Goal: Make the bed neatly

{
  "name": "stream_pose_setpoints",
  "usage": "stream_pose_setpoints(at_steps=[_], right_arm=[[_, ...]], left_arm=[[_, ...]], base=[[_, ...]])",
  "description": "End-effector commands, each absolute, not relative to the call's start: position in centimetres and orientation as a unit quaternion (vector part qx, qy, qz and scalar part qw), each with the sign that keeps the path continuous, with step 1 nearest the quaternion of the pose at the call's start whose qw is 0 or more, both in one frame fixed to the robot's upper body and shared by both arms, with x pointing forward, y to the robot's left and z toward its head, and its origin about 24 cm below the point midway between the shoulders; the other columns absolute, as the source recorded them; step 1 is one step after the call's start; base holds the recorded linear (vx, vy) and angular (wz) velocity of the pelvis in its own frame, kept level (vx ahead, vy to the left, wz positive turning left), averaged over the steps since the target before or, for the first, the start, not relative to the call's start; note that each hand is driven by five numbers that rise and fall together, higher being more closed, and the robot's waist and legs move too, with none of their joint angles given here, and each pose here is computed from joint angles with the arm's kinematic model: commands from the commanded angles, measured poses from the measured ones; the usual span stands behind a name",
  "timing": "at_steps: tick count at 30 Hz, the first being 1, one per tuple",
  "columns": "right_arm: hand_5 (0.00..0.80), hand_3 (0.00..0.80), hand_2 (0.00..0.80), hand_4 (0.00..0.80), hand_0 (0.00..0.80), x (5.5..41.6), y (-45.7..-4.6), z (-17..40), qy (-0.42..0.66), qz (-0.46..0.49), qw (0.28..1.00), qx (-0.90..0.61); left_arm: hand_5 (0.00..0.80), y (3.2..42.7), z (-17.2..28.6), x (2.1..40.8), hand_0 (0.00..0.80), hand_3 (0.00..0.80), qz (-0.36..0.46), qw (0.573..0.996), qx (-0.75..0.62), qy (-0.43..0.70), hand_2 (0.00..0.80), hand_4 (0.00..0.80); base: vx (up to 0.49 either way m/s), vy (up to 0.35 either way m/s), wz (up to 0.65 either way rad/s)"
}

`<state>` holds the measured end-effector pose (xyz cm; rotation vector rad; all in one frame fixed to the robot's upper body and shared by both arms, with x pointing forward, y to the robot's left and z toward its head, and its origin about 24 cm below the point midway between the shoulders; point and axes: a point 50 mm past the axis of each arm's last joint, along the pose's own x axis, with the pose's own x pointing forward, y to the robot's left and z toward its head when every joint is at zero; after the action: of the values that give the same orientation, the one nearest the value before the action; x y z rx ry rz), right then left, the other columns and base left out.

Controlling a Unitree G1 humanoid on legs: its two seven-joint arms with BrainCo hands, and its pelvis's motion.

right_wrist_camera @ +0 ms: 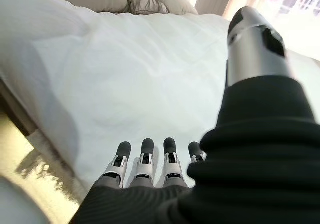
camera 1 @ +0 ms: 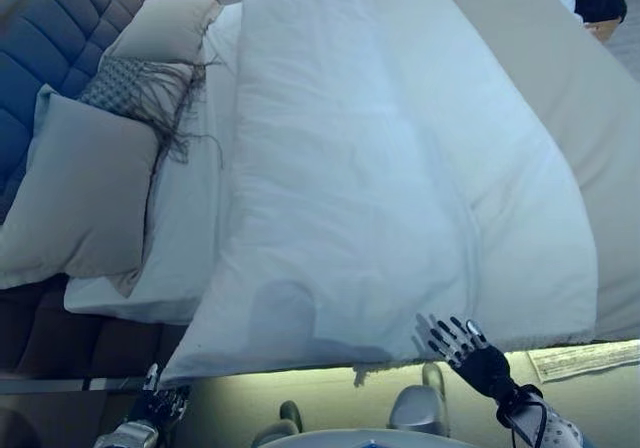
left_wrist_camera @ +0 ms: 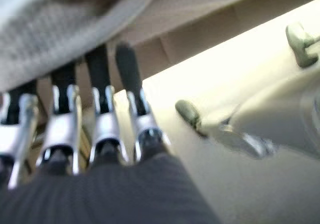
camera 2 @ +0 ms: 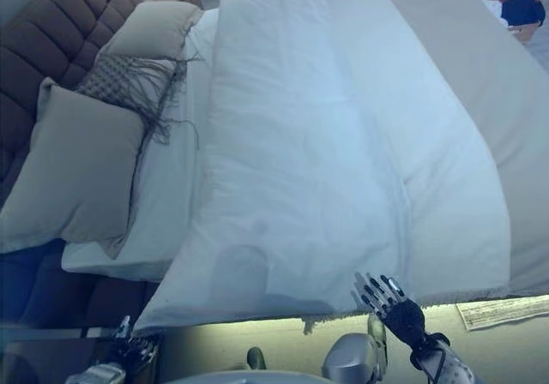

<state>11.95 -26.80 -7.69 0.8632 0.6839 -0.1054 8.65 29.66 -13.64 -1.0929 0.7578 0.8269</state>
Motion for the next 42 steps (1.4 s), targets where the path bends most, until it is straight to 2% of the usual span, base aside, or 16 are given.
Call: stream_pose_setpoints(at_steps=[1, 6, 9, 15, 20, 24, 29, 32, 36, 42], right_arm=[[0.000, 0.000, 0.000, 0.000, 0.000, 11.9, -25.1, -7.4, 0.257, -0.042, 0.843, 0.471], [0.000, 0.000, 0.000, 0.000, 0.000, 11.5, -24.4, -7.8, 0.250, -0.048, 0.833, 0.490], [0.000, 0.000, 0.000, 0.000, 0.000, 11.4, -24.0, -7.9, 0.249, -0.050, 0.829, 0.497], [0.000, 0.000, 0.000, 0.000, 0.000, 11.1, -23.6, -7.8, 0.247, -0.057, 0.823, 0.508], [0.000, 0.000, 0.000, 0.000, 0.000, 11.0, -23.5, -7.8, 0.239, -0.064, 0.821, 0.515], [0.000, 0.000, 0.000, 0.000, 0.000, 11.0, -23.6, -7.7, 0.237, -0.070, 0.821, 0.516], [0.000, 0.000, 0.000, 0.000, 0.000, 10.8, -24.2, -7.5, 0.220, -0.082, 0.825, 0.515], [0.000, 0.000, 0.000, 0.000, 0.000, 10.4, -24.4, -7.7, 0.216, -0.093, 0.825, 0.514], [0.000, 0.000, 0.000, 0.000, 0.000, 9.4, -25.0, -8.2, 0.221, -0.118, 0.830, 0.499], [0.000, 0.000, 0.000, 0.000, 0.000, 8.0, -26.2, -9.4, 0.242, -0.182, 0.832, 0.465]], left_arm=[[0.000, 37.0, -9.9, 5.5, 0.000, 0.000, 0.456, 0.748, -0.428, 0.223, 0.000, 0.000], [0.000, 34.8, -11.5, 3.8, 0.000, 0.000, 0.452, 0.729, -0.445, 0.258, 0.000, 0.000], [0.000, 33.9, -12.3, 2.1, 0.000, 0.000, 0.458, 0.732, -0.395, 0.315, 0.000, 0.000], [0.000, 34.0, -12.5, -0.4, 0.000, 0.000, 0.486, 0.708, -0.381, 0.343, 0.000, 0.000], [0.000, 34.6, -11.9, -0.6, 0.000, 0.000, 0.469, 0.727, -0.375, 0.333, 0.000, 0.000], [0.000, 35.8, -10.3, 2.5, 0.000, 0.000, 0.414, 0.783, -0.362, 0.291, 0.000, 0.000], [0.000, 35.9, -6.6, 9.7, 0.000, 0.000, 0.289, 0.884, -0.304, 0.208, 0.000, 0.000], [0.000, 34.9, -4.2, 13.6, 0.000, 0.000, 0.210, 0.928, -0.254, 0.172, 0.000, 0.000], [0.000, 33.2, -1.8, 17.8, 0.000, 0.000, 0.119, 0.960, -0.209, 0.140, 0.000, 0.000], [0.000, 29.8, -0.7, 22.4, 0.000, 0.000, 0.046, 0.982, -0.117, 0.138, 0.000, 0.000]], base=[[0.046, -0.189, 0.18], [0.041, -0.125, 0.16], [0.034, -0.112, 0.09], [0.026, -0.073, 0.13], [0.017, -0.046, 0.03], [0.006, -0.010, 0.02], [-0.022, -0.014, 0.03], [-0.037, -0.034, 0.07], [-0.011, -0.041, 0.01], [-0.003, -0.064, 0.00]])
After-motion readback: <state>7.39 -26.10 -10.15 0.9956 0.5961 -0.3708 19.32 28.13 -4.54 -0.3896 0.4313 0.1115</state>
